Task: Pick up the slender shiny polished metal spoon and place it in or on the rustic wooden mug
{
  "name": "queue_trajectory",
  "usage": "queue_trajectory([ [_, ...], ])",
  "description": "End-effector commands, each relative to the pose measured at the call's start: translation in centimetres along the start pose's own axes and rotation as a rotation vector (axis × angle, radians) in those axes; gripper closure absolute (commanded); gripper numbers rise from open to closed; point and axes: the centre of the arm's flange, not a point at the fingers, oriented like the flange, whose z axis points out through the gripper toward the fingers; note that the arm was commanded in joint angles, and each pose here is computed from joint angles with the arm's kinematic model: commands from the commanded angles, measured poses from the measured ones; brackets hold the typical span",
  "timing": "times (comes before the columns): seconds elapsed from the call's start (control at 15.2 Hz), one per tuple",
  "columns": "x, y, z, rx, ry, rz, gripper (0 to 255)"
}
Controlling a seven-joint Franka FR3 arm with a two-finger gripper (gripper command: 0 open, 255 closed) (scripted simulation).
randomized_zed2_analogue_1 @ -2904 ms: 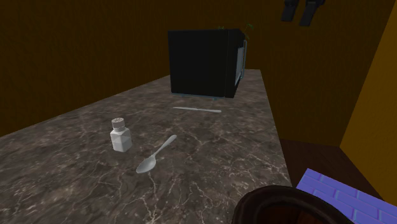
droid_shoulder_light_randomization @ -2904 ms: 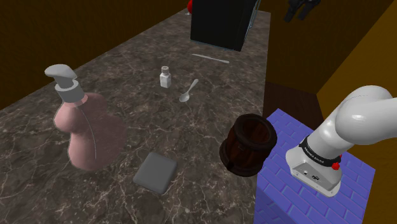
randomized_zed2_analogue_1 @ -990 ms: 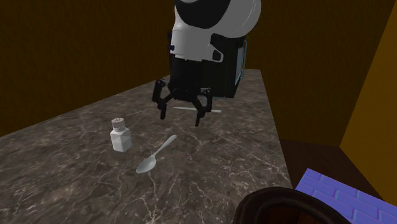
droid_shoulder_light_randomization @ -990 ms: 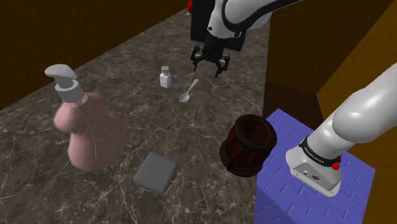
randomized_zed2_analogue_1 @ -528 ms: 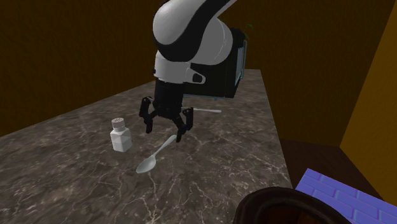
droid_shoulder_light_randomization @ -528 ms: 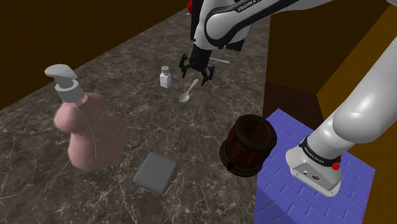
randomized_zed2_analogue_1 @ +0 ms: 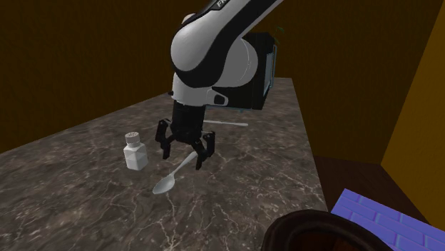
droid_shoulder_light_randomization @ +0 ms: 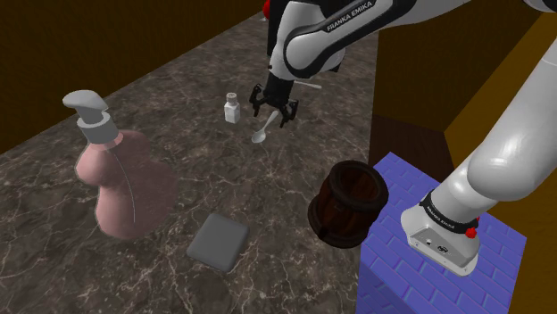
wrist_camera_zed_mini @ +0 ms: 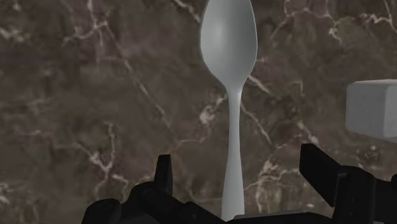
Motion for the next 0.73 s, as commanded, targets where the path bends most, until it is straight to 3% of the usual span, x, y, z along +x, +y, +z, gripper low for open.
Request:
queue_trajectory([
  [0.0, 0.00, 0.00, 0.08, 0.000, 0.000, 0.000, 0],
  [0.26, 0.00, 0.00, 0.07, 0.000, 0.000, 0.000, 0],
  [0.33, 0.00, 0.00, 0.07, 0.000, 0.000, 0.000, 255],
  [0.66, 0.10, 0.02, 0.04, 0.000, 0.000, 0.000, 255],
])
